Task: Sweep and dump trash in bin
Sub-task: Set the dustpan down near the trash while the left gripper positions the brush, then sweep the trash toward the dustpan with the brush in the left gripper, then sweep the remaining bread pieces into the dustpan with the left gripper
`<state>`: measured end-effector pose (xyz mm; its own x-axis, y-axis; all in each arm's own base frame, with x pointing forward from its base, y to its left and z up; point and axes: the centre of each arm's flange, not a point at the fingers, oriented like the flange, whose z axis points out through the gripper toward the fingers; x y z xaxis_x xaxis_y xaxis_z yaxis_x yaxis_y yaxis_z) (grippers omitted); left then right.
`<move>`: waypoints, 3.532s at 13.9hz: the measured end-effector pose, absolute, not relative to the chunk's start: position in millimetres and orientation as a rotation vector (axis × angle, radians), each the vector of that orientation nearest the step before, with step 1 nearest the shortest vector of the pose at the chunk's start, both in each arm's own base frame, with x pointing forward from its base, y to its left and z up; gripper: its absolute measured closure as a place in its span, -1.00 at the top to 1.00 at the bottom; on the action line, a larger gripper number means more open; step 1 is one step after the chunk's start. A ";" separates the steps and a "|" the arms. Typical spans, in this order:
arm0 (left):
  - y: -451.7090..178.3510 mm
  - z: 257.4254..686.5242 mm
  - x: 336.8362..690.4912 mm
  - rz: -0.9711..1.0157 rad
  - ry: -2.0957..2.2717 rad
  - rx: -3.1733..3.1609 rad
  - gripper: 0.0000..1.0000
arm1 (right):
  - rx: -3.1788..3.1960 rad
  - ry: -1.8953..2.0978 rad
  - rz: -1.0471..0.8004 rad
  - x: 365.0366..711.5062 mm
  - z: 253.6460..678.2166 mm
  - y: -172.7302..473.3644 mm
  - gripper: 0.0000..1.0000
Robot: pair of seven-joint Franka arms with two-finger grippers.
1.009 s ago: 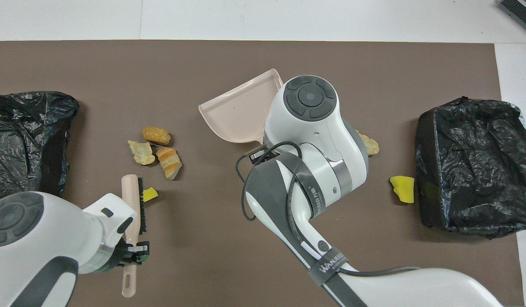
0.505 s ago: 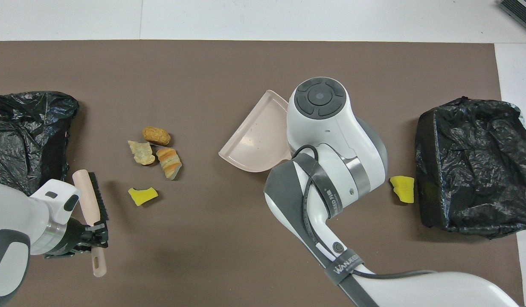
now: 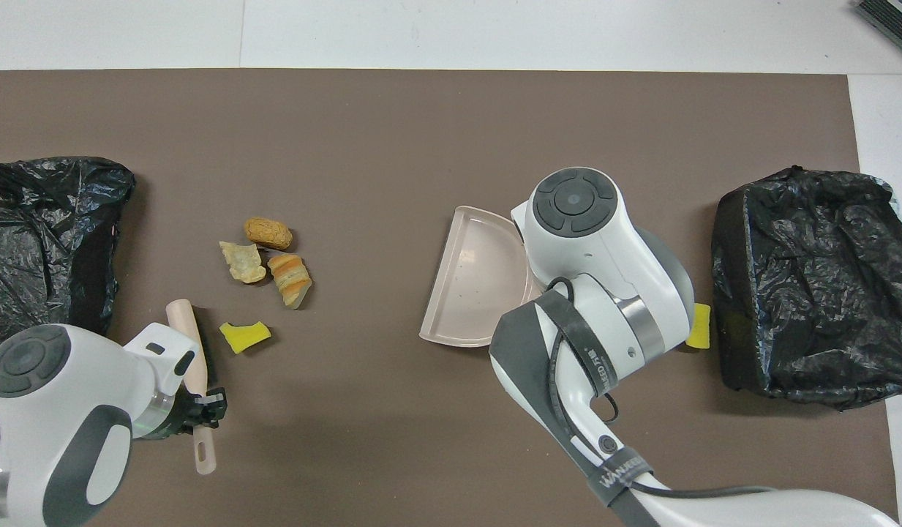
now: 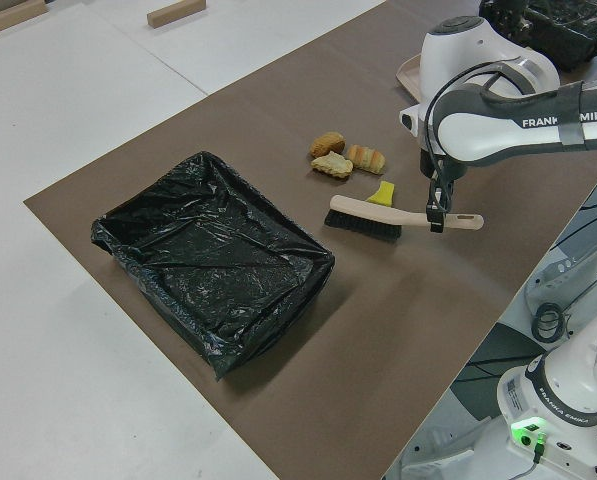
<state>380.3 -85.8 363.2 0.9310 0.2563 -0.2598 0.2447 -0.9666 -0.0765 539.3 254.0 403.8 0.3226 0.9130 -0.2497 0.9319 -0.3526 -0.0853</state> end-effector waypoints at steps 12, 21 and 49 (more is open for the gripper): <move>-261.1 356.0 415.9 0.346 -0.269 -3.226 -0.46 | 2.308 2.025 -0.276 538.0 383.7 236.8 -0.38; -349.4 378.9 384.1 0.263 -0.060 -3.347 -0.46 | 2.258 2.100 -0.337 519.7 372.9 221.4 -0.38; -148.5 342.0 540.7 0.248 0.174 -3.108 -0.46 | 2.244 2.108 -0.310 516.5 368.7 228.1 -0.38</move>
